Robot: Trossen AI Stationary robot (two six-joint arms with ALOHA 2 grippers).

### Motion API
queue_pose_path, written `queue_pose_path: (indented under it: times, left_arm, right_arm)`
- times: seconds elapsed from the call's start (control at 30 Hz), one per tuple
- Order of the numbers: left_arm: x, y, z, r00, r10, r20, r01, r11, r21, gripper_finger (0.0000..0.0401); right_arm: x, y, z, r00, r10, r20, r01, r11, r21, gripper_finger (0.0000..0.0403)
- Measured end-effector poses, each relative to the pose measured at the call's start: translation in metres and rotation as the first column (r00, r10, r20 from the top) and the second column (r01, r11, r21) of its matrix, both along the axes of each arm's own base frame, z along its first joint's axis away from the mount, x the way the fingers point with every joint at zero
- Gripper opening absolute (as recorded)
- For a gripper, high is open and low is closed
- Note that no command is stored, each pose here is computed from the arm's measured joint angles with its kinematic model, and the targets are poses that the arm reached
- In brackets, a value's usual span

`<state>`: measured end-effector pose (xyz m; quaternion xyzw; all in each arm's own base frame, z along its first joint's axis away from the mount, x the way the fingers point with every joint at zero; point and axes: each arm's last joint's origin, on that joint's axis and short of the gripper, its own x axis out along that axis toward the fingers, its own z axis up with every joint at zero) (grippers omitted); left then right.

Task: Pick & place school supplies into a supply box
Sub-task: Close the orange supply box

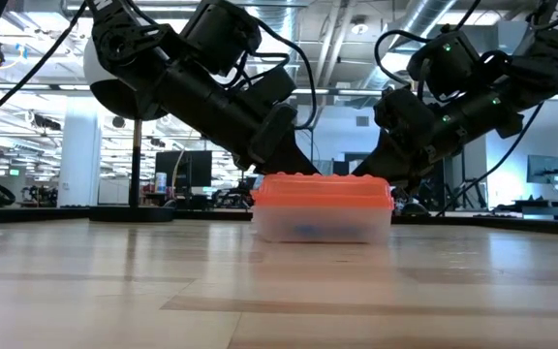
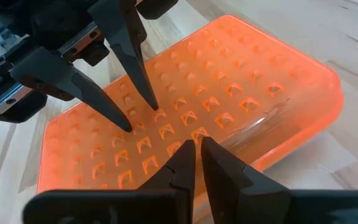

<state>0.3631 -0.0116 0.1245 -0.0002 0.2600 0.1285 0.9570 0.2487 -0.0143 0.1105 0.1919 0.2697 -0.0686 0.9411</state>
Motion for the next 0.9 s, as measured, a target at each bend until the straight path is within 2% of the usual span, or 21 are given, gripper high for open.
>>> queue_pose_path:
  times: [0.9]
  left_arm:
    - [-0.0002,0.0007,-0.0004,1.000,0.022,-0.002,-0.022,1.000,0.022,0.0098]
  right_arm:
    - [0.0000,0.0031,0.0000,0.997,0.082,0.004,-0.082,0.996,0.039,0.0008]
